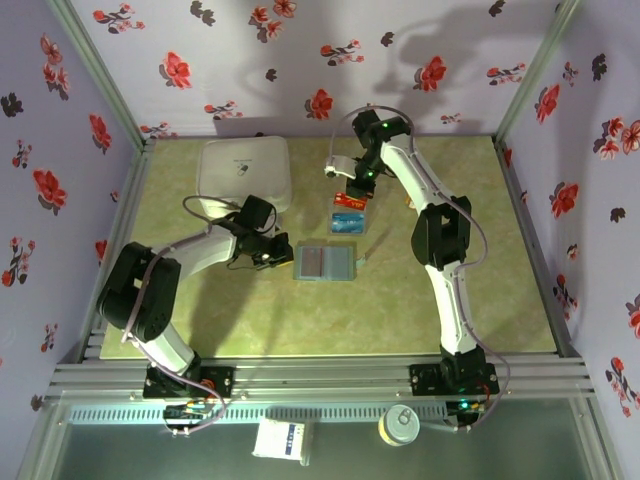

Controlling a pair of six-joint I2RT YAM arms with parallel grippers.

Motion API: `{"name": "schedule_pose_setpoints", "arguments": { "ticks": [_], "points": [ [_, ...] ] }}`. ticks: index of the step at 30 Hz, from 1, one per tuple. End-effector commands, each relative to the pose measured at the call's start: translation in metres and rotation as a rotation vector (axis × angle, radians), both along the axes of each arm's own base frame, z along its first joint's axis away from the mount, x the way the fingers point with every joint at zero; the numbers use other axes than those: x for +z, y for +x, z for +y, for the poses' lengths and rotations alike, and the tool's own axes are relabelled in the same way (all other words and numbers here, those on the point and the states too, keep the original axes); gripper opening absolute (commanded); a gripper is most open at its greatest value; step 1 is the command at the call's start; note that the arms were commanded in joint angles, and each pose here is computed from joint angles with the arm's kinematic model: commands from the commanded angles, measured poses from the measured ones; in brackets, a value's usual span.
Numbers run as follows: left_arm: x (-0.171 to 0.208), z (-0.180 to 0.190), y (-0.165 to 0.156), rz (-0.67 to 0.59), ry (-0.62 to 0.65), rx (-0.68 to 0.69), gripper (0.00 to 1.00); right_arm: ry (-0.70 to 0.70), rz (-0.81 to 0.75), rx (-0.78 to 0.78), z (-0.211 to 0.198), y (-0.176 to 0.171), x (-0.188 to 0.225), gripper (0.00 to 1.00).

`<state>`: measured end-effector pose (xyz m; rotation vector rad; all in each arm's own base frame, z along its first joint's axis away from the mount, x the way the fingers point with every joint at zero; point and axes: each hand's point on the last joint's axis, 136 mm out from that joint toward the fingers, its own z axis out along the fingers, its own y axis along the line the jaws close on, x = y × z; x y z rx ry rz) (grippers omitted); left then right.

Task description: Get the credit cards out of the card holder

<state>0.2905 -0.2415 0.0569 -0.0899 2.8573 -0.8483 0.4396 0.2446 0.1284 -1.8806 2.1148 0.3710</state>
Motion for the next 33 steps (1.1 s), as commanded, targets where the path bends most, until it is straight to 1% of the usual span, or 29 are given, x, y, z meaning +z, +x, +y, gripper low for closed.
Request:
{"name": "schedule_pose_setpoints", "arguments": {
  "ticks": [1, 7, 18, 24, 33],
  "points": [
    [0.002, 0.001, 0.007, -0.001, 0.010, 0.008, 0.00, -0.016, -0.005, 0.029, 0.000, 0.004, -0.010, 0.00],
    [0.002, 0.000, 0.008, 0.002, 0.011, 0.011, 0.00, -0.004, 0.021, 0.037, 0.002, 0.000, -0.012, 0.00],
    [0.004, 0.000, 0.008, -0.001, 0.008, 0.012, 0.00, 0.062, -0.067, 0.053, 0.006, -0.002, 0.037, 0.00],
    [0.002, 0.000, 0.008, 0.003, 0.010, 0.015, 0.00, 0.046, -0.109, 0.051, 0.006, 0.010, 0.031, 0.00],
    [0.002, 0.000, 0.009, 0.004, 0.016, 0.010, 0.00, 0.023, -0.084, 0.055, 0.006, 0.016, 0.007, 0.00]
  ]
}}
